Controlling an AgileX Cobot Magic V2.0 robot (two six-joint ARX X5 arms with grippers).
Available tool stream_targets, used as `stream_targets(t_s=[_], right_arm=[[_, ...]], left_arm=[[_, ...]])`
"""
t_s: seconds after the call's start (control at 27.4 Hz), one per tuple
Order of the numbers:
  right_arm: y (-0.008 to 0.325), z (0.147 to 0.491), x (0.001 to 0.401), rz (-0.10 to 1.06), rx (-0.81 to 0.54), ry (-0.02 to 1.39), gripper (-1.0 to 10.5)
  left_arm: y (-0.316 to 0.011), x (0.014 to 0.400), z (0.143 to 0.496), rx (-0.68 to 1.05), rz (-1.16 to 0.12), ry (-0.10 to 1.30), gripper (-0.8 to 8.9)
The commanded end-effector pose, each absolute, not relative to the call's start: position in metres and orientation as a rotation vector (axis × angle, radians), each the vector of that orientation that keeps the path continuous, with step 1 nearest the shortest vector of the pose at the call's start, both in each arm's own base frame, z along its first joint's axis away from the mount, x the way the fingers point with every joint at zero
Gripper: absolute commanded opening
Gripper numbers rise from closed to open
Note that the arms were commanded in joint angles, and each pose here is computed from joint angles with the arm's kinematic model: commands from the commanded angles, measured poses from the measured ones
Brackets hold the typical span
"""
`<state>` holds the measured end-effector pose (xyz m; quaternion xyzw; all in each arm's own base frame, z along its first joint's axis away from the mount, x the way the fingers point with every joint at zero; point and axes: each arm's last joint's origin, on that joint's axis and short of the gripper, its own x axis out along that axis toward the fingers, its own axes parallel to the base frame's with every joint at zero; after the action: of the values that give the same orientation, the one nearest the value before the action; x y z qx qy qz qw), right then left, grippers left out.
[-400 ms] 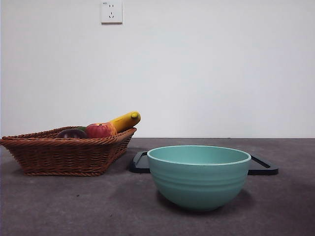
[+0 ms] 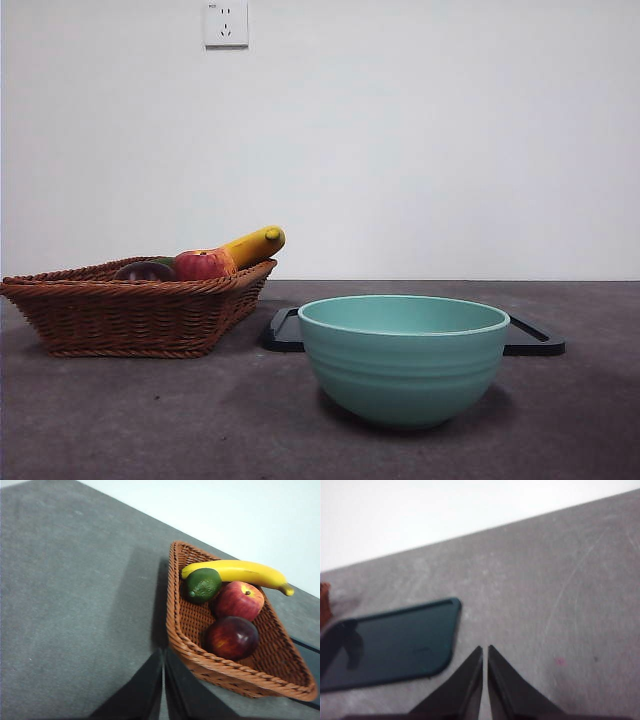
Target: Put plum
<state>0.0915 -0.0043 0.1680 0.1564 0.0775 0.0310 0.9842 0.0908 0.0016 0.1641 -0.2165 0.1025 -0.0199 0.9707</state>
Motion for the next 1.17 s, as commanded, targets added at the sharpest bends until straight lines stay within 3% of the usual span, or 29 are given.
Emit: stream_targets(t_s=[0.04,0.26,0.55,0.87,1.17], right_arm=[[-0.004,0.19,0.086,0.071,0.328,0.102,0.1],[-0.002,0.228,0.076,0.083,0.329,0.111,0.1],[0.002,0.278,0.073,0.215,0.322,0.229,0.1],[0.011,0.322,0.088,0.458,0.331,0.402,0.1],[0.027,0.334,0.108,0.682,0.29,0.656,0.1]], left_arm=[[0.0,0.086,0.187,-0.459,-0.087,0.153,0.09],[-0.001,0.077,0.227,-0.45,-0.131,0.168,0.09],[-0.005,0.077,0.275,-0.349,-0.248,0.288,0.09],[-0.013,0.095,0.305,-0.284,-0.494,0.504,0.09],[-0.026,0.11,0.324,-0.233,-0.735,0.669,0.08]])
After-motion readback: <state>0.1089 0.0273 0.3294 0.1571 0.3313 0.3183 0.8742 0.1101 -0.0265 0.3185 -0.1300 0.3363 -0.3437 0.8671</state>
